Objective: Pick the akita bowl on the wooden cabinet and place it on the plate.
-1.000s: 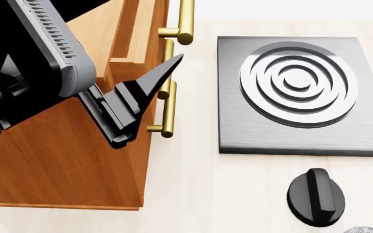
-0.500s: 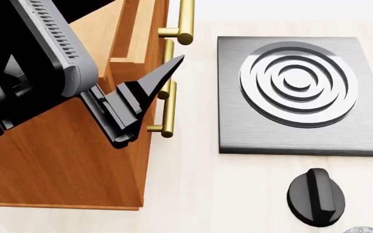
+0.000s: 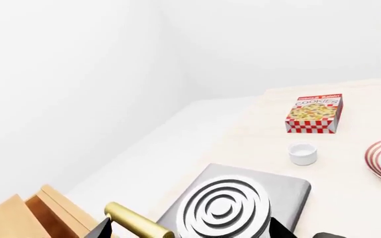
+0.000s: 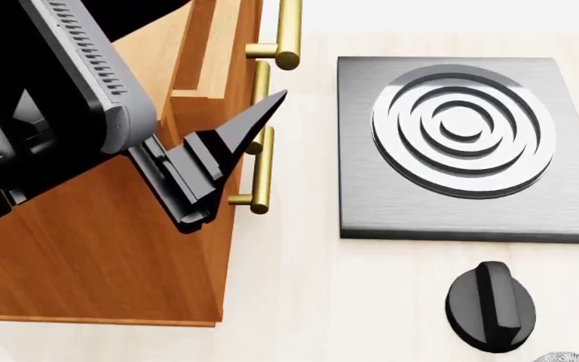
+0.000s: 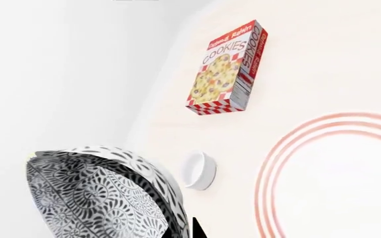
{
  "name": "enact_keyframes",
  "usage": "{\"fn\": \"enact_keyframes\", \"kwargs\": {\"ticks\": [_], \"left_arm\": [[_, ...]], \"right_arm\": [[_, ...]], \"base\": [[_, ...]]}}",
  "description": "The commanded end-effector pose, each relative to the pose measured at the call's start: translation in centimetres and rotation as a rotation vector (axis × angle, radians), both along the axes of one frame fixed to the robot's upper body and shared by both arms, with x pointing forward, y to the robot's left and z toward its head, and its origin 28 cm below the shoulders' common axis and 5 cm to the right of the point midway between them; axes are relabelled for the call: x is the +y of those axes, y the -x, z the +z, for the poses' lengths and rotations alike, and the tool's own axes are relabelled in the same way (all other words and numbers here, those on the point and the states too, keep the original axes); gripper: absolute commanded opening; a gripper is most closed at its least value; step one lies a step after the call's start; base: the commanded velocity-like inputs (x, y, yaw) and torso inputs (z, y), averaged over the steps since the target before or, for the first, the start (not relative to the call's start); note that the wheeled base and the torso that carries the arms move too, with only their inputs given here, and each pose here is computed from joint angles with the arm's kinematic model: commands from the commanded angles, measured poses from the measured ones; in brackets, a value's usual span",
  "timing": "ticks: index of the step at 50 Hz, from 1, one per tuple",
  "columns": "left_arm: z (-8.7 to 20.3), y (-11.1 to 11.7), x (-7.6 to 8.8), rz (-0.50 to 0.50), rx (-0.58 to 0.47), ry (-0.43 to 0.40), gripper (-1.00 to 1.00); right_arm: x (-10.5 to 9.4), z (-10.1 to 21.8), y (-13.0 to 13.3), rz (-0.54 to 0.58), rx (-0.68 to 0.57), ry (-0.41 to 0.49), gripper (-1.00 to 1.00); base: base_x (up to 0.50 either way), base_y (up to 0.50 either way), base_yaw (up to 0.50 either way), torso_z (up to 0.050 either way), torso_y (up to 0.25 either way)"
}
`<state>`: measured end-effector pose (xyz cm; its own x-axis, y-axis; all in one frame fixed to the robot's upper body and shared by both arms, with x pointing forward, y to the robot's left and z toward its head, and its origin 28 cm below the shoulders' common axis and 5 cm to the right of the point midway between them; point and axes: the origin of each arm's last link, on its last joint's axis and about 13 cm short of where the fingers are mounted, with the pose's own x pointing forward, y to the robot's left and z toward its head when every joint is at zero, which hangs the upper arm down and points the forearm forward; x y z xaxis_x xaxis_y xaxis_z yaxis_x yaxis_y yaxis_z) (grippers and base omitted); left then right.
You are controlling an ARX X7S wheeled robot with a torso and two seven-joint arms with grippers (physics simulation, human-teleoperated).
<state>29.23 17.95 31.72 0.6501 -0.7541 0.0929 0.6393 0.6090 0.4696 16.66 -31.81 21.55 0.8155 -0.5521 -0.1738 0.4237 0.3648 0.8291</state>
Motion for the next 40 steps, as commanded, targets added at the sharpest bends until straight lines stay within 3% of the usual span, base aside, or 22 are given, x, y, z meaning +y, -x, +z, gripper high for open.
{"fn": "enact_keyframes", "kwargs": {"ticks": [1,17,28,40], "left_arm": [[-0.3,-0.2,-0.1,0.000,0.006,0.001,1.00],[-0.6,-0.4,-0.1,0.002,0.013,0.006,1.00],[-1.2,-0.8,-0.3,-0.002,0.027,0.003,1.00],[-1.5,-0.9,-0.1,0.007,0.031,0.008,1.00]], "right_arm": [[-0.9,-1.1,0.3,-0.037,-0.018,-0.054,-1.00],[-1.8,-1.7,0.6,-0.063,-0.037,-0.110,-1.00],[-2.3,-2.3,0.4,-0.061,-0.111,-0.334,-1.00],[-2.6,-1.7,0.6,-0.080,-0.142,-0.347,-1.00]], "base": [[0.00,0.00,0.00,0.000,0.000],[0.00,0.00,0.00,0.000,0.000],[0.00,0.00,0.00,0.000,0.001],[0.00,0.00,0.00,0.001,0.000]]}}
